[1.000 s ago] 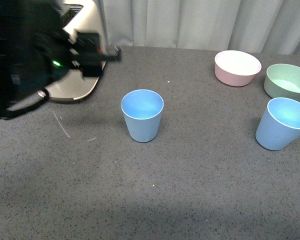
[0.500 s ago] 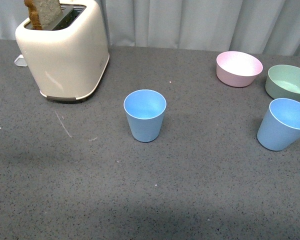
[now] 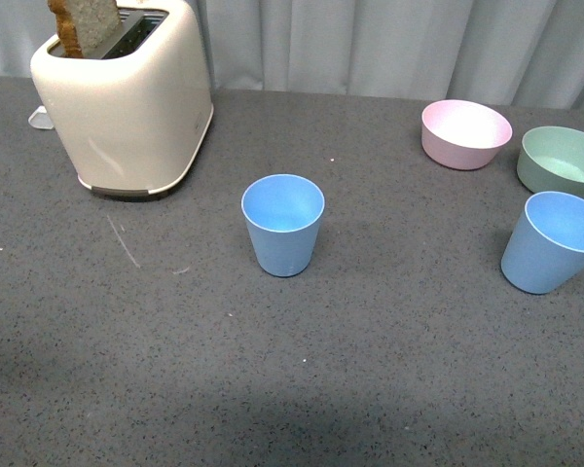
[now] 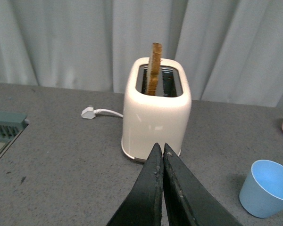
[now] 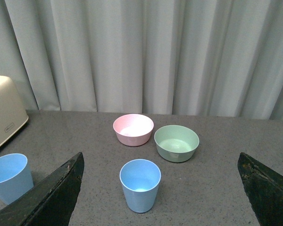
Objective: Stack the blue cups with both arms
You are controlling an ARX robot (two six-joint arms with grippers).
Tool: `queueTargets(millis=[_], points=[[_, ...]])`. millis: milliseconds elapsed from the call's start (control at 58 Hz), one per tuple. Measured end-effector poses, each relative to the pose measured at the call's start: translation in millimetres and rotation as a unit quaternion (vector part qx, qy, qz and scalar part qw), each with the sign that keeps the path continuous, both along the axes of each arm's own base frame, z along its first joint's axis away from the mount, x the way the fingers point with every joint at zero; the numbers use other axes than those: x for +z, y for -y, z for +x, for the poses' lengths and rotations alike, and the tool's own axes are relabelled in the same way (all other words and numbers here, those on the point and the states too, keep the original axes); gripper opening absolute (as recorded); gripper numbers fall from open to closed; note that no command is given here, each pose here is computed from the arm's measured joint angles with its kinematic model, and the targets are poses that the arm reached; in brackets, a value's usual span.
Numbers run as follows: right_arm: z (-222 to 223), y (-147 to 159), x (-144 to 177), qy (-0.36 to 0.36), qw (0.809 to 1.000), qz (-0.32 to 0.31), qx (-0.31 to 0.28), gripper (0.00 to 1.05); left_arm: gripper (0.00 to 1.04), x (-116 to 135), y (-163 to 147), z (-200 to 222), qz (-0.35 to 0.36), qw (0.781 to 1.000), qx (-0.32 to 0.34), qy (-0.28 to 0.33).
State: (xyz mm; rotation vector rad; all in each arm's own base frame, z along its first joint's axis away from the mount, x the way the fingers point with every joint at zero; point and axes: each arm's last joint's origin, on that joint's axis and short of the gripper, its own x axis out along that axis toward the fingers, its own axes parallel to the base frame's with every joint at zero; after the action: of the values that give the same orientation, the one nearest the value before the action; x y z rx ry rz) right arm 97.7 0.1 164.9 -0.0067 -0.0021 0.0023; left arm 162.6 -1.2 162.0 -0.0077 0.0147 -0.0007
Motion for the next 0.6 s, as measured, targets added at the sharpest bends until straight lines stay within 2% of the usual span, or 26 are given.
queueTargets(millis=[603], points=[[0,0,0,0.000,1.000,0.000,0.000,0.95,0.04,9,-1,-32,0.000,1.000,0.000,0.015]])
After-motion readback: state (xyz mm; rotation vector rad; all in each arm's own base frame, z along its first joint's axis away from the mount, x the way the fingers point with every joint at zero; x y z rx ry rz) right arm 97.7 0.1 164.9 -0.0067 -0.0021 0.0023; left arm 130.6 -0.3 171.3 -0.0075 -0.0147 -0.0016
